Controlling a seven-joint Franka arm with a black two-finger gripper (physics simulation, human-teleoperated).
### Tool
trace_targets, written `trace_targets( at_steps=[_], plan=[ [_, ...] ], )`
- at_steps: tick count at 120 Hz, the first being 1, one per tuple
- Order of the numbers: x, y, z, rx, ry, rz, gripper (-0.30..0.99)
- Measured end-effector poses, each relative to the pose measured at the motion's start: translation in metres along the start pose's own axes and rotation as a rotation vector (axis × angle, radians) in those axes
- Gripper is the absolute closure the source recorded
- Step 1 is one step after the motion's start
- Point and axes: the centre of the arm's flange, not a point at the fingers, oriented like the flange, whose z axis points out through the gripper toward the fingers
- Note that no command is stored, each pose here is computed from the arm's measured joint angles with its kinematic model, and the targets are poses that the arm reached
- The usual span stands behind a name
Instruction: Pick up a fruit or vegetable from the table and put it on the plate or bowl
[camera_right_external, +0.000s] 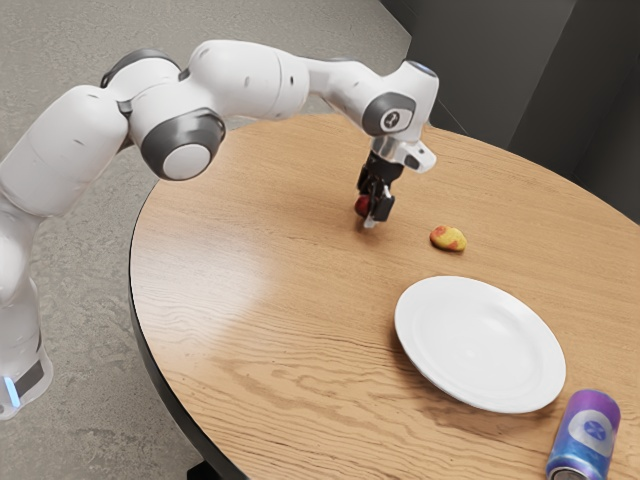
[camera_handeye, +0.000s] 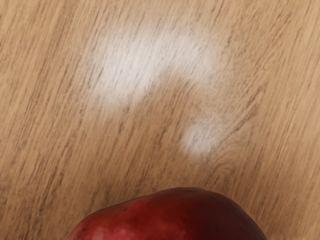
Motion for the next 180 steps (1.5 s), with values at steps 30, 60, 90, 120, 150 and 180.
trace_targets(
  at_steps=[30, 60, 90, 120, 150, 180],
  plan=[
    [0.003, 0.012, -0.032, 0.007, 0.056, 0.024, 0.40],
    [0.015, 0.050, -0.069, 0.008, 0.127, 0.095, 0.39],
    [0.029, 0.087, -0.087, -0.002, 0.186, 0.162, 0.39],
    [0.039, 0.136, -0.097, -0.029, 0.231, 0.244, 0.40],
    [0.045, 0.220, -0.095, -0.040, 0.255, 0.357, 0.40],
    [0.052, 0.289, -0.067, -0.078, 0.256, 0.444, 0.39]
  ],
)
